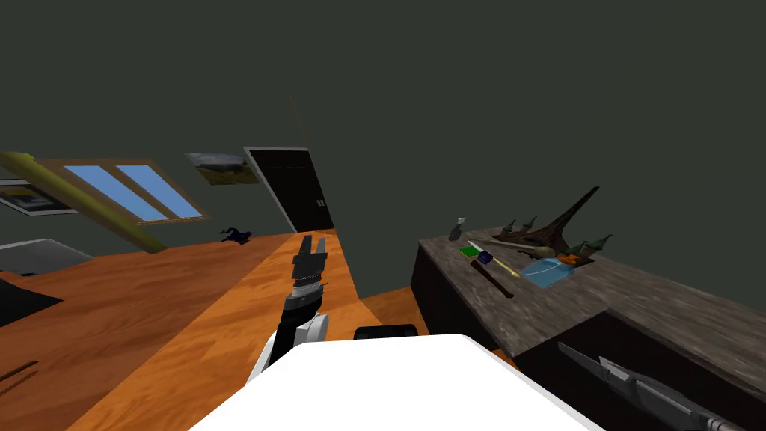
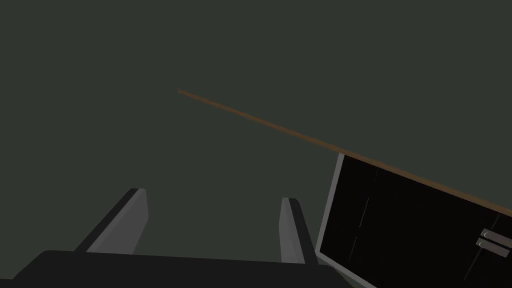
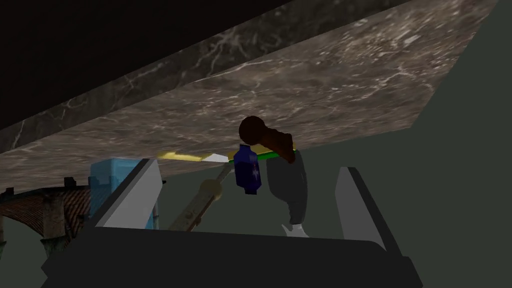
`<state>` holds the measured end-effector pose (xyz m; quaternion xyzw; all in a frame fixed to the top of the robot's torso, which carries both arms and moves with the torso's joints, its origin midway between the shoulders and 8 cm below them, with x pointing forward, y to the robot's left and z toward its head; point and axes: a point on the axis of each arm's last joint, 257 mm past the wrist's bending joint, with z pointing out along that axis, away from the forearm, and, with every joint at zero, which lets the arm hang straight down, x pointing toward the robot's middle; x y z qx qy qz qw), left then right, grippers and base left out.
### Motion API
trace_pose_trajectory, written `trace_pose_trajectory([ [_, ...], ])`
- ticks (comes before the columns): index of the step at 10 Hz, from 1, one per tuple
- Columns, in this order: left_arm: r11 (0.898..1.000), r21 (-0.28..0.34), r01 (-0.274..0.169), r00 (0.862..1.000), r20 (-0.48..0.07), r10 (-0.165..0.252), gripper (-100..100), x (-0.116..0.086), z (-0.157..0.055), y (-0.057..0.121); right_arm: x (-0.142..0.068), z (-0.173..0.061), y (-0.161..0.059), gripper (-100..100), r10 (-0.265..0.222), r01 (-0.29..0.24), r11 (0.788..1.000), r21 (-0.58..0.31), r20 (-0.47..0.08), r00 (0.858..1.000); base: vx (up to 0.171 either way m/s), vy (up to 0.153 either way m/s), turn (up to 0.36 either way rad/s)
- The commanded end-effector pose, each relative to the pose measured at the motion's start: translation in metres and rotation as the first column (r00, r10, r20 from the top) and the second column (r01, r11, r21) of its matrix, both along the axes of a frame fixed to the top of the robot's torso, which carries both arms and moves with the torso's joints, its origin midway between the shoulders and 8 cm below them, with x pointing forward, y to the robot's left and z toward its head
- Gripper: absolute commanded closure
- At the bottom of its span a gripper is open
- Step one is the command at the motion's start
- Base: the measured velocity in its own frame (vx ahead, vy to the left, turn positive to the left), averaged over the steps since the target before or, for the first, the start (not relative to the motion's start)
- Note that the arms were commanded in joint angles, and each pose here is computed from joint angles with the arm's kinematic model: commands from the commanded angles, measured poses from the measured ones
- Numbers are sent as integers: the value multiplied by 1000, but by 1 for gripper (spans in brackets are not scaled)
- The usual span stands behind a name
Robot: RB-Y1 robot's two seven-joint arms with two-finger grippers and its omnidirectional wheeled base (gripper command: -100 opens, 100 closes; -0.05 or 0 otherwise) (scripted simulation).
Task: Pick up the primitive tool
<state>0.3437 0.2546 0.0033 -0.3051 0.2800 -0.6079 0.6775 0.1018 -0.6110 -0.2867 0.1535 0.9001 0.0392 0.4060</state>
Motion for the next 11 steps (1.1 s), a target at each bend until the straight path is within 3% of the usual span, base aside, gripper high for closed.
trace_pose_trajectory([
  [1, 1000, 0, 0, 1000, 0, 0, 0, 0, 0, 0, -13, -5, -7, -100, -4, 3, 1000, -10, -32, 999, 24, -5, 168],
  [3, 1000, 0, 0, 1000, 0, 0, 0, 0, 0, 0, -56, -14, -26, -100, -19, 14, 999, -36, -150, 988, 46, -2, 425],
  [4, 1000, 0, 0, 1000, 0, 0, 0, 0, 0, 0, -57, -15, -26, -100, -15, 9, 999, -40, -157, 988, 55, -11, 207],
  [6, 1000, 0, 0, 1000, 0, 0, 0, 0, 0, 0, -100, -22, -37, -100, -29, 16, 999, -52, -265, 964, 51, -9, 415],
  [7, 1000, 0, 0, 1000, 0, 0, 0, 0, 0, 0, -103, -22, -38, -100, -32, 18, 998, -56, -272, 962, 54, -14, 199],
  [8, 1000, 0, 0, 1000, 0, 0, 0, 0, 0, 0, -124, -25, -42, -100, -38, 20, 998, -58, -323, 946, 74, 0, 312],
  [10, 1000, 0, 0, 1000, 0, 0, 0, 0, 0, 0, -125, -25, -43, -100, -42, 24, 998, -59, -325, 945, 38, -10, 87],
  [11, 1000, 0, 0, 1000, 0, 0, 0, 0, 0, 0, -147, -27, -46, -100, -52, 32, 998, -60, -374, 926, 33, 1, 329],
])
